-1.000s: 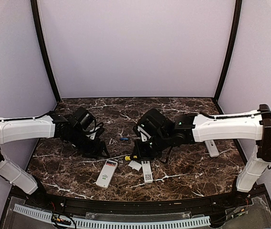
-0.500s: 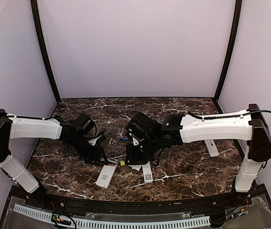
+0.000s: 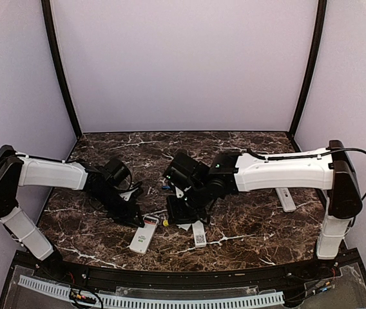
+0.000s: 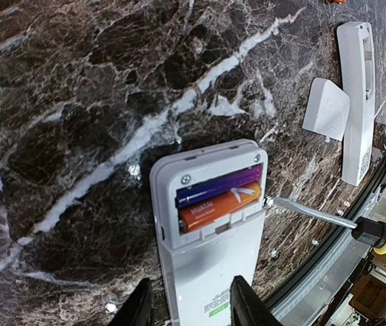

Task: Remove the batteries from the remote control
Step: Hold the remote control without the battery cover at the center of the board.

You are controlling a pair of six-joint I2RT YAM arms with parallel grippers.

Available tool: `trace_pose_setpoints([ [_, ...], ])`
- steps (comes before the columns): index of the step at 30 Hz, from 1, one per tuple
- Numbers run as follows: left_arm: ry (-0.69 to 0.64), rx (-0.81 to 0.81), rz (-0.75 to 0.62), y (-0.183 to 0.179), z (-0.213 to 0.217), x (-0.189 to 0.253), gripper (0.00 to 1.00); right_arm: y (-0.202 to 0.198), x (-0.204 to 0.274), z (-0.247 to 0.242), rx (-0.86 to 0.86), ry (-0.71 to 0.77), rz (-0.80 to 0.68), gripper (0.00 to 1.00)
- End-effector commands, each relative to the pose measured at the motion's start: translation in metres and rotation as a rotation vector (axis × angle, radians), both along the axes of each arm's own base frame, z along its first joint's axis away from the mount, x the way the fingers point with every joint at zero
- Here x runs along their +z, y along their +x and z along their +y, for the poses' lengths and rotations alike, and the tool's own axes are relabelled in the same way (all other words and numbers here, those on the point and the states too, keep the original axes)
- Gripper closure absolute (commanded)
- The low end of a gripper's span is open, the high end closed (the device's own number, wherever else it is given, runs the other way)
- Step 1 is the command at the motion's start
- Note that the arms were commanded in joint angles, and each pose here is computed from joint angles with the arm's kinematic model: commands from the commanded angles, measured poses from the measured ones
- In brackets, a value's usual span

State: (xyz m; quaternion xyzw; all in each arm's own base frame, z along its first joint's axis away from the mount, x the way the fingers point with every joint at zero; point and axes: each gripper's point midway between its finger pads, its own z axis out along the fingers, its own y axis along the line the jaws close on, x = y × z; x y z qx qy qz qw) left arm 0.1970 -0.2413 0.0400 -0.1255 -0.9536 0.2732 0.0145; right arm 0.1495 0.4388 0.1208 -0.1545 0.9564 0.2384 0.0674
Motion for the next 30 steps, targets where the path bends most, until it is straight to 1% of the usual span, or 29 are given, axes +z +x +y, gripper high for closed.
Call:
trace_pose_setpoints([
  [1,0.024,-0.013,0.014,-0.0044,0.0060,-0.0060,0.63,0.0015,0.0021,0.0041,0.001,-0.009,-0.019,1.00],
  [11,0.027,-0.017,0.035,-0.0067,0.0058,-0.0106,0.72,0.0042,0.0010,0.0094,0.011,-0.013,-0.029,1.00],
  [30,0.031,-0.020,0.050,-0.0078,0.0056,-0.0150,0.78,0.0057,-0.0014,0.0060,0.005,-0.051,-0.029,1.00],
])
